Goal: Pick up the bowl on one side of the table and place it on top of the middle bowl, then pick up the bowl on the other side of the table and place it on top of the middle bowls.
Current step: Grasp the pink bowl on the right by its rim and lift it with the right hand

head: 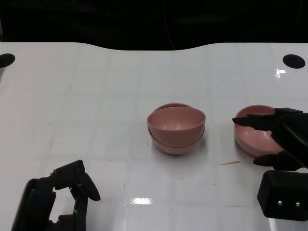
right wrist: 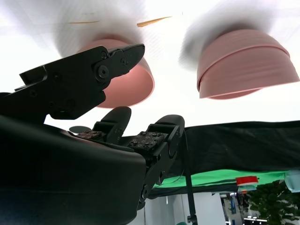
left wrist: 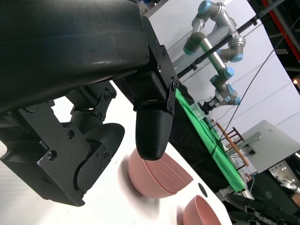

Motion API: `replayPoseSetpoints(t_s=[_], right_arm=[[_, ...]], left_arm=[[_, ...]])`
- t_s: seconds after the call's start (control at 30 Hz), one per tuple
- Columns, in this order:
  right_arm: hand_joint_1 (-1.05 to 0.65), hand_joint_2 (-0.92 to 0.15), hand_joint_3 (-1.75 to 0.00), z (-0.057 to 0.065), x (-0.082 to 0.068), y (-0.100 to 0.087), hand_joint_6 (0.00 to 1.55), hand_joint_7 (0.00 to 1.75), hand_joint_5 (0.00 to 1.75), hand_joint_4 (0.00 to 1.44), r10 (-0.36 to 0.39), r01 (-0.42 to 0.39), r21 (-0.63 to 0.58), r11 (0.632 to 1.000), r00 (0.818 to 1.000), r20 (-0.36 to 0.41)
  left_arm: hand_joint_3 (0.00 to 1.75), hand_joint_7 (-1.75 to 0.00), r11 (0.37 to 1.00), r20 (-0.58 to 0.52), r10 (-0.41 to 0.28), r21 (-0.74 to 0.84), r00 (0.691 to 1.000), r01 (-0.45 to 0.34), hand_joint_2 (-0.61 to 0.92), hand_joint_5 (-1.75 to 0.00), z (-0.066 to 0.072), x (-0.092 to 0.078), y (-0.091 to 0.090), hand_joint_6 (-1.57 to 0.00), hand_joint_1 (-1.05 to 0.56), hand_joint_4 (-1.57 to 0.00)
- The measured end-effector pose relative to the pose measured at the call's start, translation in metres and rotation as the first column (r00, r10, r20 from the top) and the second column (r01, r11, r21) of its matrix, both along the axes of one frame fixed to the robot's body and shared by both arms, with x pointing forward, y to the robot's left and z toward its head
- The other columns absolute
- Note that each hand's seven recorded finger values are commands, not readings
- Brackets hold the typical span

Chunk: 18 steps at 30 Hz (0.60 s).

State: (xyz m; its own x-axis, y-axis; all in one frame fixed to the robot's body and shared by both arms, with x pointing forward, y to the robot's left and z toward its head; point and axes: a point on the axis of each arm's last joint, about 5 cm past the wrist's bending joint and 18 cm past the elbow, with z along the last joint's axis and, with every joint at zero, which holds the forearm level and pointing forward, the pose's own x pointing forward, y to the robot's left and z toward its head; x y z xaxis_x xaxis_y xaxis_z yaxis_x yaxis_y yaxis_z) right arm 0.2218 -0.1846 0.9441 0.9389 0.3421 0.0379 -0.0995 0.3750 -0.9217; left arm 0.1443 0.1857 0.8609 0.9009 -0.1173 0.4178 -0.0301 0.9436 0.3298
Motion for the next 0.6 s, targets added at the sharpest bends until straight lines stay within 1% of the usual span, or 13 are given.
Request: replayPoseSetpoints(t_s=[0.07,0.17,0.23,0.3,0.43,0.53,0.6], right_arm=[[-0.40,-0.84,-0.01,-0.002,0.007,0.003,0.47,0.00,0.27,0.39,-0.028,0.025,-0.094,0.995,0.999,-0.032],[-0.43,-0.85,0.00,-0.007,0.013,0.003,0.45,0.00,0.18,0.43,-0.077,0.059,-0.190,0.980,0.993,-0.090],[-0.44,-0.85,0.00,-0.008,0.015,0.006,0.45,0.00,0.16,0.44,-0.083,0.061,-0.214,0.975,0.992,-0.097],[-0.46,-0.88,-0.01,-0.009,0.022,0.008,0.43,0.00,0.14,0.43,-0.083,0.052,-0.253,0.966,0.990,-0.114],[-0.48,-0.91,-0.01,-0.018,0.038,0.009,0.40,0.00,0.11,0.43,-0.129,0.056,-0.353,0.934,0.974,-0.187],[-0.49,-0.91,-0.01,-0.022,0.046,0.010,0.41,0.00,0.10,0.45,-0.148,0.051,-0.406,0.913,0.966,-0.211],[-0.47,-0.92,-0.02,-0.026,0.050,0.010,0.43,0.02,0.10,0.49,-0.153,0.042,-0.430,0.902,0.962,-0.227]], left_arm=[[1.59,-1.52,1.000,0.002,0.001,0.001,1.000,-0.001,0.28,-1.67,0.000,0.000,0.000,-0.85,0.02,-0.93],[1.58,-1.50,1.000,0.002,0.008,0.004,1.000,-0.008,0.29,-1.66,0.000,0.000,0.002,-0.85,0.02,-0.93],[1.58,-1.50,1.000,0.002,0.008,0.004,1.000,-0.008,0.29,-1.66,0.000,0.000,0.002,-0.85,0.02,-0.93],[1.58,-1.51,1.000,0.002,0.006,0.011,1.000,-0.006,0.28,-1.66,0.000,0.000,0.002,-0.84,0.00,-0.92],[1.57,-1.53,1.000,-0.001,-0.005,0.025,1.000,0.005,0.29,-1.69,0.000,-0.001,0.001,-0.83,-0.02,-0.90],[1.56,-1.53,1.000,-0.002,-0.008,0.029,1.000,0.008,0.29,-1.71,0.000,-0.001,0.001,-0.82,-0.02,-0.88],[1.56,-1.53,1.000,-0.003,-0.009,0.030,1.000,0.009,0.29,-1.71,0.000,-0.001,0.001,-0.82,-0.02,-0.87]])
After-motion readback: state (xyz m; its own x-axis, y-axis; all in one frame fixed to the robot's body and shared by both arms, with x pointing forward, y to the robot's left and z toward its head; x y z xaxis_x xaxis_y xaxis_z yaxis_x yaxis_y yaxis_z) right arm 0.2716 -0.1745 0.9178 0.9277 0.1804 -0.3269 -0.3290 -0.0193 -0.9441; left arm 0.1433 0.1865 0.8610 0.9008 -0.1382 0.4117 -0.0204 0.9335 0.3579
